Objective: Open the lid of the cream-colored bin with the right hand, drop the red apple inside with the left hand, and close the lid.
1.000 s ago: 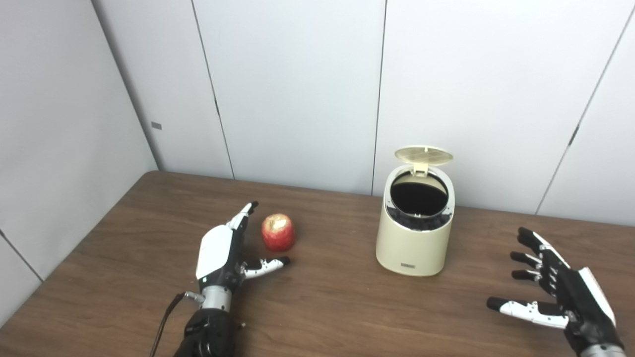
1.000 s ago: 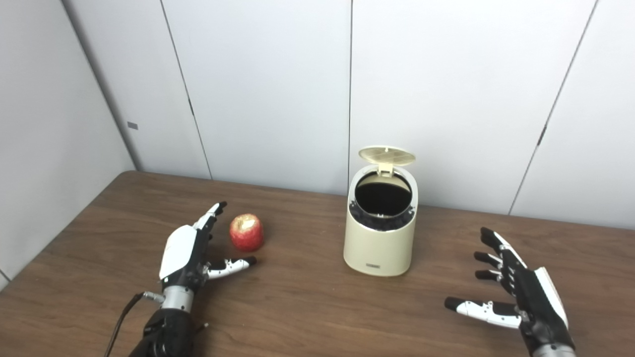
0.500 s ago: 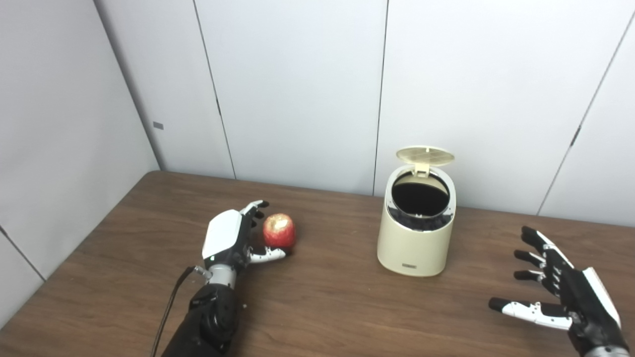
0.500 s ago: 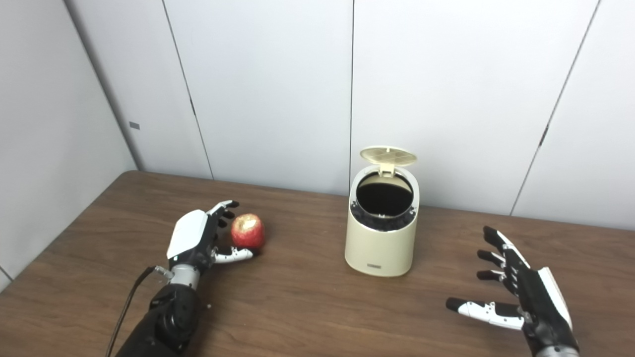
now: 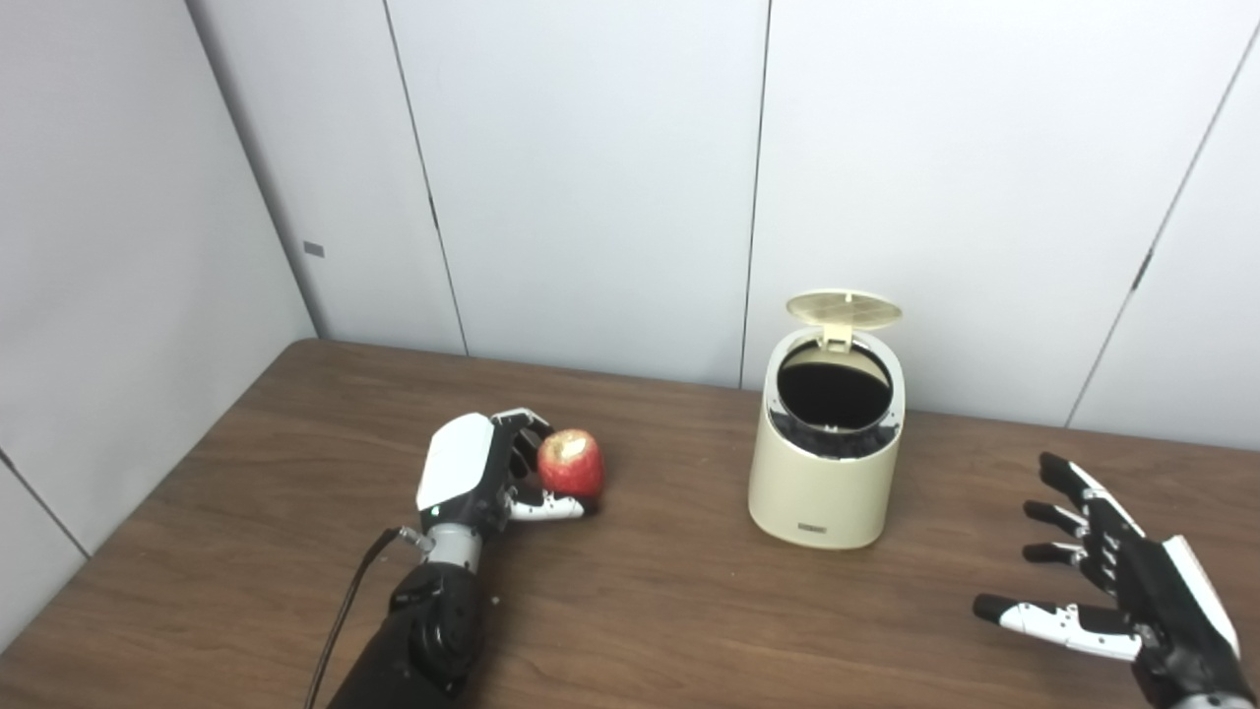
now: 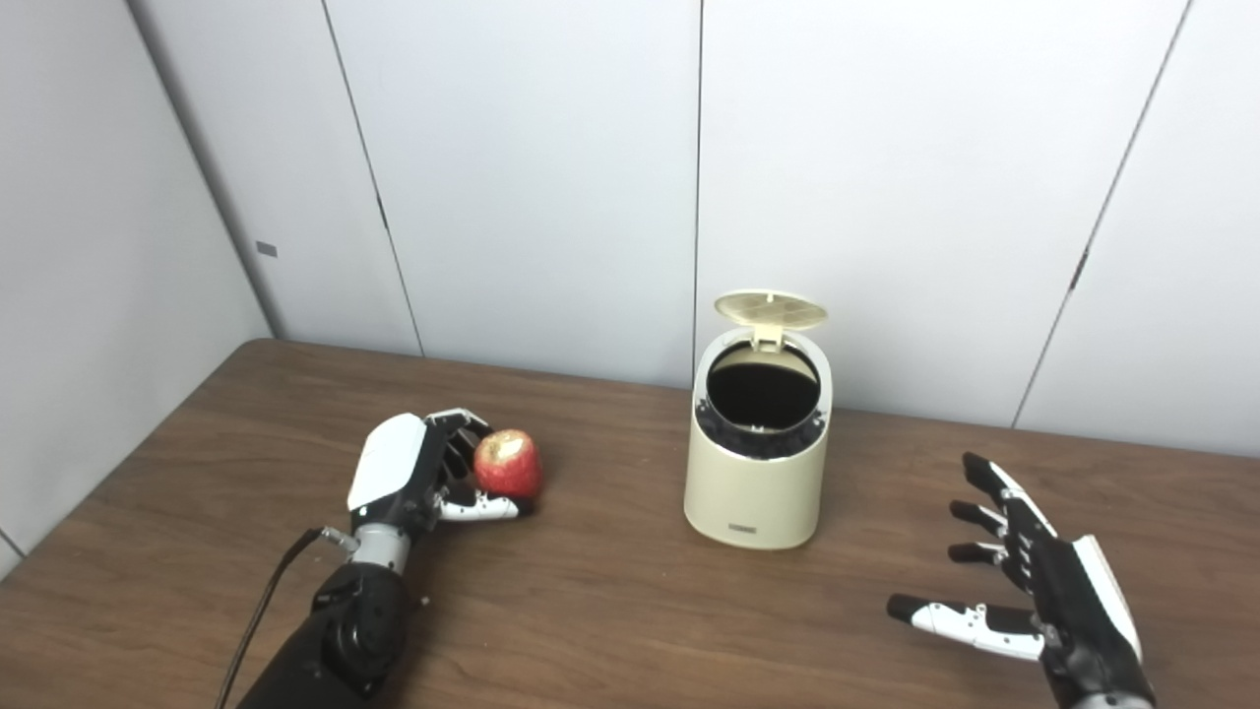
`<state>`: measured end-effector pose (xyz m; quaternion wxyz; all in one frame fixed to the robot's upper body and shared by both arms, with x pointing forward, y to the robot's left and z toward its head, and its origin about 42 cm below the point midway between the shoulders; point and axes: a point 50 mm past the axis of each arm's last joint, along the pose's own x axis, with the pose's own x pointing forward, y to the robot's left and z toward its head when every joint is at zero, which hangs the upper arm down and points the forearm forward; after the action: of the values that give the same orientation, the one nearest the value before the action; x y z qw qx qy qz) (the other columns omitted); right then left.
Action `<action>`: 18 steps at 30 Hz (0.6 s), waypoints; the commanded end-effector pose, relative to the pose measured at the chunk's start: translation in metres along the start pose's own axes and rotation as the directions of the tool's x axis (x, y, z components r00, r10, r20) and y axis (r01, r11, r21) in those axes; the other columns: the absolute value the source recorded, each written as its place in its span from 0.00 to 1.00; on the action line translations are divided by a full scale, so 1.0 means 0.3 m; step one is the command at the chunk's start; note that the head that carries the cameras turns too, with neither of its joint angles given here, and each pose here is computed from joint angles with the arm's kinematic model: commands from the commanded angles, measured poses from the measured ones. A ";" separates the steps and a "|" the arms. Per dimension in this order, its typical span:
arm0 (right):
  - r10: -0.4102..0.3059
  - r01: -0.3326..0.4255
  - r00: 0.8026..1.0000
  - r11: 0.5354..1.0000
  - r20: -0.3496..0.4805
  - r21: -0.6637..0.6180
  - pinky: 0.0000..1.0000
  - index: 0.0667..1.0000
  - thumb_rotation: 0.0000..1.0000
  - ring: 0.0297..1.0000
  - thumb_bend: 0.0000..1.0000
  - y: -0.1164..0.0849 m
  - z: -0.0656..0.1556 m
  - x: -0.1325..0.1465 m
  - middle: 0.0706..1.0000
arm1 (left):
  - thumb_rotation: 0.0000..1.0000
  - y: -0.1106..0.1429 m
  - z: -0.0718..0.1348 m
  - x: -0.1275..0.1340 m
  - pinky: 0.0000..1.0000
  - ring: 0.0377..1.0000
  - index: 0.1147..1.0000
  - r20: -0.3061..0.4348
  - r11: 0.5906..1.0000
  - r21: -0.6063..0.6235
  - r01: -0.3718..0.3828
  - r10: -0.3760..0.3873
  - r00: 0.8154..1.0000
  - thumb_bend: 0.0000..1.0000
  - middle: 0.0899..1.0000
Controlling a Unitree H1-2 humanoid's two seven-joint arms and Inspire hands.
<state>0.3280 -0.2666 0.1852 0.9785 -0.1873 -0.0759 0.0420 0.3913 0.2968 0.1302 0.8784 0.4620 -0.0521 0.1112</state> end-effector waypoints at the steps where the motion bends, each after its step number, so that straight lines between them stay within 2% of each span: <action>1: -0.013 0.014 0.997 1.000 0.071 -0.011 0.66 0.90 0.00 0.83 0.70 -0.024 0.052 0.026 0.92 | 0.00 -0.010 0.030 0.003 0.36 0.42 0.44 0.038 1.000 -0.021 0.002 -0.001 0.999 0.53 0.39; 5: -0.008 0.010 0.998 1.000 0.067 -0.027 0.66 0.89 0.00 0.84 0.70 -0.018 0.047 0.024 0.92 | 0.00 -0.004 0.057 -0.002 0.32 0.40 0.44 0.088 0.997 -0.040 -0.063 0.067 0.994 0.53 0.40; 10: -0.004 0.006 0.998 1.000 0.061 -0.029 0.67 0.89 0.02 0.84 0.72 -0.010 0.035 0.024 0.91 | 0.00 0.024 0.120 -0.007 0.31 0.41 0.43 0.163 0.987 -0.077 -0.143 0.154 0.974 0.53 0.40; 13: 0.002 -0.001 0.998 1.000 0.060 -0.019 0.68 0.90 0.02 0.84 0.72 -0.003 0.026 0.025 0.92 | 0.00 0.051 0.164 -0.004 0.29 0.40 0.44 0.221 0.975 -0.112 -0.190 0.211 0.952 0.53 0.39; 18: -0.002 0.005 0.998 0.999 0.059 -0.048 0.65 0.89 0.07 0.82 0.74 0.008 0.015 0.029 0.92 | 0.00 0.116 0.279 0.009 0.28 0.39 0.44 0.316 0.952 -0.176 -0.249 0.294 0.902 0.53 0.39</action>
<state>0.3297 -0.2634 0.1729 0.9768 -0.2002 -0.0585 0.0488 0.3754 0.2564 0.1691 0.8761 0.4155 -0.2051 0.1329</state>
